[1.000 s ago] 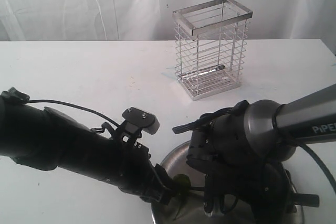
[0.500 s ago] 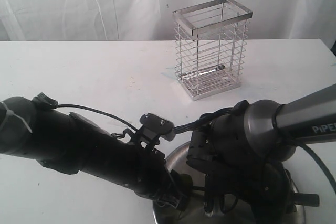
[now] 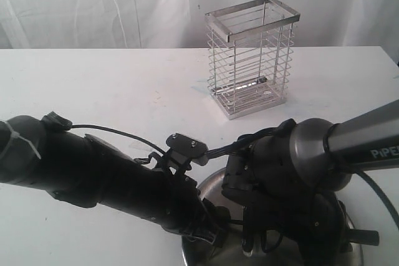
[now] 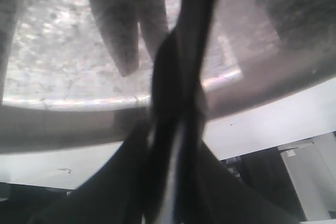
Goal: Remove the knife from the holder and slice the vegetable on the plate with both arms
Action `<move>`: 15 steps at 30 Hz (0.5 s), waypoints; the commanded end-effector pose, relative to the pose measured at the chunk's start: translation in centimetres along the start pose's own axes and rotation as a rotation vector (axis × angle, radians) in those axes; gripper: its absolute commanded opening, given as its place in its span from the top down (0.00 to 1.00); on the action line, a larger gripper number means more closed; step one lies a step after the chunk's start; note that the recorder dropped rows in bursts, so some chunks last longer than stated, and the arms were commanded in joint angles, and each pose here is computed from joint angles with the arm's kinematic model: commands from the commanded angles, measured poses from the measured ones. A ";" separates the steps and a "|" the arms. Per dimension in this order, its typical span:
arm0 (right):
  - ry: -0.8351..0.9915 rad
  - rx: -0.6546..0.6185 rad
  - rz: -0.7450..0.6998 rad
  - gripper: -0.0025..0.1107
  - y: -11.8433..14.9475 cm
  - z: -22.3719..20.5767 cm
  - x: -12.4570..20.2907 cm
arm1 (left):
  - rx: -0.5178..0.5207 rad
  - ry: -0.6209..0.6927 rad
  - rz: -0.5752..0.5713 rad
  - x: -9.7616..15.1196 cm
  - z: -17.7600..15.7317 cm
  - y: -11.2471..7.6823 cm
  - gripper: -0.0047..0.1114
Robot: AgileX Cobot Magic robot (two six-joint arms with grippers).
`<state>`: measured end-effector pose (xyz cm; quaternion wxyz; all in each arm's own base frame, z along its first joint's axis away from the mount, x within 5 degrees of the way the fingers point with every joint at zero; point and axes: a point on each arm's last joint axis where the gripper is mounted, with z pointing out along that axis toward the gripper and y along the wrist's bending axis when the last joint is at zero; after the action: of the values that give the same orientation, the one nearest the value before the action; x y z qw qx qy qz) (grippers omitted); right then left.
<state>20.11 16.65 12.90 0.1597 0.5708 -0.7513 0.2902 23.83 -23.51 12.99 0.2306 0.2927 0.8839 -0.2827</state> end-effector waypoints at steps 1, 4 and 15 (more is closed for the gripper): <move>0.014 0.007 -0.003 0.98 0.1 0.1 0.2 | -0.086 0.023 -0.014 0.6 0.5 1.0 0.91; 0.014 0.003 -0.001 0.98 0.1 0.1 0.2 | -0.104 0.013 -0.011 0.5 0.2 1.0 0.93; 0.014 0.007 -0.003 0.98 0.1 0.1 0.2 | -0.166 -0.070 0.012 -1.0 -2.0 0.7 0.93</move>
<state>20.14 16.67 12.89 0.1562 0.5677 -0.7542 0.2908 24.80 -22.25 14.35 0.2837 0.2706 0.8954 -0.2113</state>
